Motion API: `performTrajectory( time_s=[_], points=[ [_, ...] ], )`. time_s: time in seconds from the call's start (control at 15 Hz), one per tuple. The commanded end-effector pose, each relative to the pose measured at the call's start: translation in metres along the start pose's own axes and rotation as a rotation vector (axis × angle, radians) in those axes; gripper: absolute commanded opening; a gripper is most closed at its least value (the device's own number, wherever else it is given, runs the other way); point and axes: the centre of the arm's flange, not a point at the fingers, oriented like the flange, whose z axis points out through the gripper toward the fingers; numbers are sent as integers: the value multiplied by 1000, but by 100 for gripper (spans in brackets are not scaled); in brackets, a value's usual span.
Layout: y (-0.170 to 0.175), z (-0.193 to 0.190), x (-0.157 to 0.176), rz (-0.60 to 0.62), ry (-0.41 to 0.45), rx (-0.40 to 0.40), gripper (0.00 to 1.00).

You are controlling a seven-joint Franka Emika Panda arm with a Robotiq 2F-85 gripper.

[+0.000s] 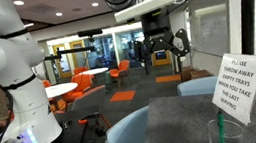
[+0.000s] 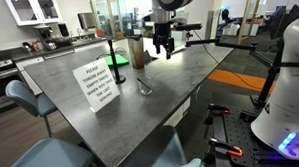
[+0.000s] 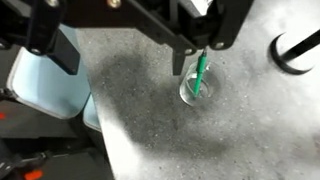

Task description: Take the pen out of the glass

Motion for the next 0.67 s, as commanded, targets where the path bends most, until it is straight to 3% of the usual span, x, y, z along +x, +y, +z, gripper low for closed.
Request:
performTrajectory(
  time_s=[0.0, 0.07, 0.6],
  points=[
    [30, 20, -10, 18, 30, 23, 100],
    [13, 14, -12, 21, 11, 25, 100],
    [28, 24, -7, 43, 15, 24, 100]
  ],
)
